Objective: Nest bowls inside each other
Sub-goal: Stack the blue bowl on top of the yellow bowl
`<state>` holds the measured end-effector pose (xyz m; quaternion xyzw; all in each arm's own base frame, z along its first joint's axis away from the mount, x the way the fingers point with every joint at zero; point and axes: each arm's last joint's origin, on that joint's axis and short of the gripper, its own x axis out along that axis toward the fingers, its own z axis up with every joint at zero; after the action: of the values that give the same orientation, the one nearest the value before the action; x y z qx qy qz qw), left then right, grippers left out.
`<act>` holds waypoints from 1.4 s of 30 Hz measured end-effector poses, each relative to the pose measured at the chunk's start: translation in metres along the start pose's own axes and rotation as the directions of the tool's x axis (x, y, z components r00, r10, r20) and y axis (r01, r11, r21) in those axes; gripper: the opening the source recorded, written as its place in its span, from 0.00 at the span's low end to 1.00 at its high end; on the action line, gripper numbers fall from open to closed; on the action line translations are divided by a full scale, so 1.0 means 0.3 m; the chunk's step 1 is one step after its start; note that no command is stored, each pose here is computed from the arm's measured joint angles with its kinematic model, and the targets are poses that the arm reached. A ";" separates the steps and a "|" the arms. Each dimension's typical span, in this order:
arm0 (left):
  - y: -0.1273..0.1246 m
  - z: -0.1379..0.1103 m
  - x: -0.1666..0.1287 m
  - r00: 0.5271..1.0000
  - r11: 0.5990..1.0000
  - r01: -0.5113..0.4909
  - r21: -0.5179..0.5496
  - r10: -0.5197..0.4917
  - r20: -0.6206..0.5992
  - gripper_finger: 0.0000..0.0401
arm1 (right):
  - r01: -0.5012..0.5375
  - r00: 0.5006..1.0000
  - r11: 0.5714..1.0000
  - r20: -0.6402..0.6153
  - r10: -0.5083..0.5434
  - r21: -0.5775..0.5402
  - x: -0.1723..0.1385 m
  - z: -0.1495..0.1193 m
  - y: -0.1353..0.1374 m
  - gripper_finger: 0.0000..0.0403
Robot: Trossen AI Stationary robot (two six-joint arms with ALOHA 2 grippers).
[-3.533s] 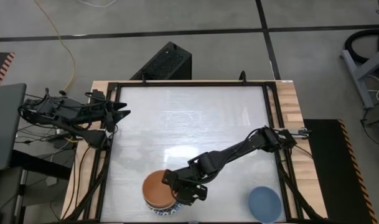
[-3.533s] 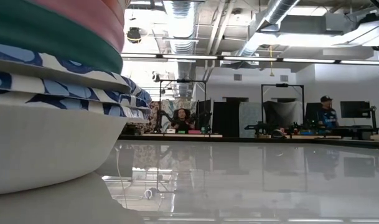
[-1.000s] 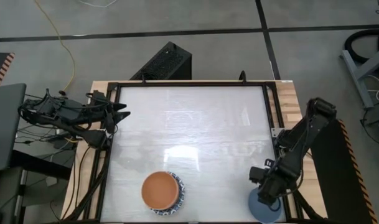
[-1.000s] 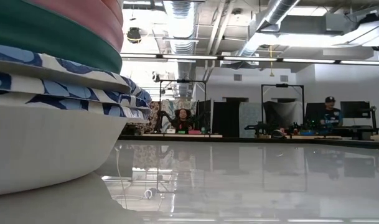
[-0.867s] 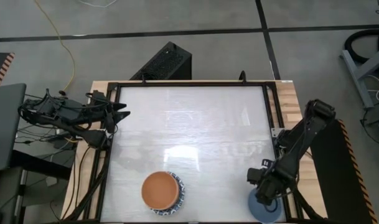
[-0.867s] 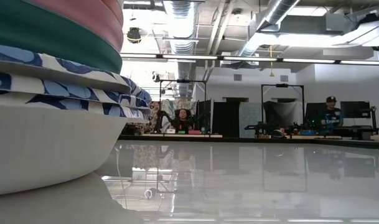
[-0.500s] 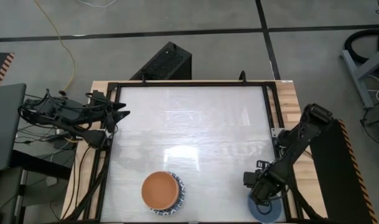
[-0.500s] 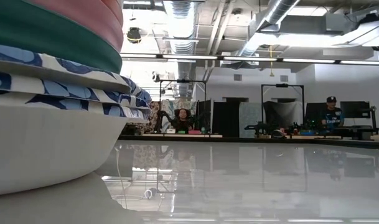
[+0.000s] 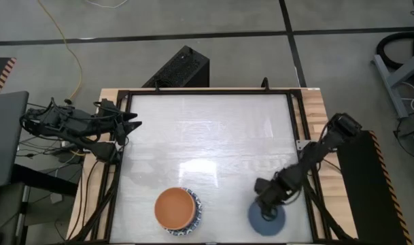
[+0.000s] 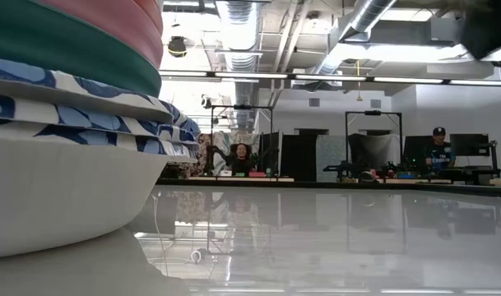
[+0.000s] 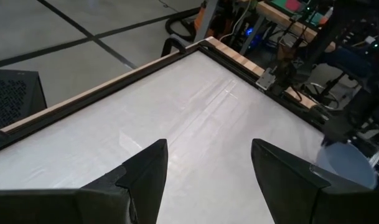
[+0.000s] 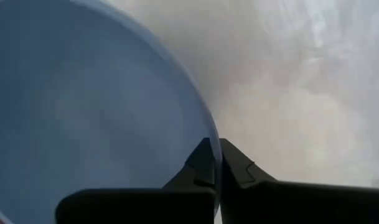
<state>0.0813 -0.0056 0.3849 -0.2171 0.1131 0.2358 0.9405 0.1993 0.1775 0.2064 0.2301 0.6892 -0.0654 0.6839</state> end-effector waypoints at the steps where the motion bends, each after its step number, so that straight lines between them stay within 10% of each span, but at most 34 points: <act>1: 0.000 0.000 0.000 1.000 1.000 -0.001 -0.004 0.001 -0.001 0.55 | -0.029 1.000 0.998 0.009 0.028 0.058 -0.022 0.026 0.002 0.02; 9: 0.001 -0.001 0.000 1.000 1.000 -0.002 -0.003 0.002 -0.002 0.55 | -0.180 0.954 0.947 0.281 0.102 0.267 -0.286 0.215 0.031 0.02; 19: 0.007 -0.006 0.000 1.000 1.000 -0.026 0.014 0.026 -0.010 0.55 | -0.357 0.726 0.933 0.643 0.244 0.049 -0.625 0.382 0.076 0.02; 29: 0.008 -0.007 0.000 0.999 0.999 -0.030 0.017 0.030 -0.012 0.55 | -0.294 0.697 0.934 0.624 0.354 -0.202 -0.607 0.673 0.257 0.02; 42: 0.010 -0.011 0.000 0.999 0.999 -0.037 0.019 0.037 -0.021 0.55 | -0.302 0.765 0.914 0.504 0.401 -0.270 -0.474 0.803 0.320 0.02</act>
<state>0.0794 -0.0046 0.3809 -0.2086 0.1293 0.2496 0.9367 0.4522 0.1327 0.3530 0.2667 0.4109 0.0610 0.8697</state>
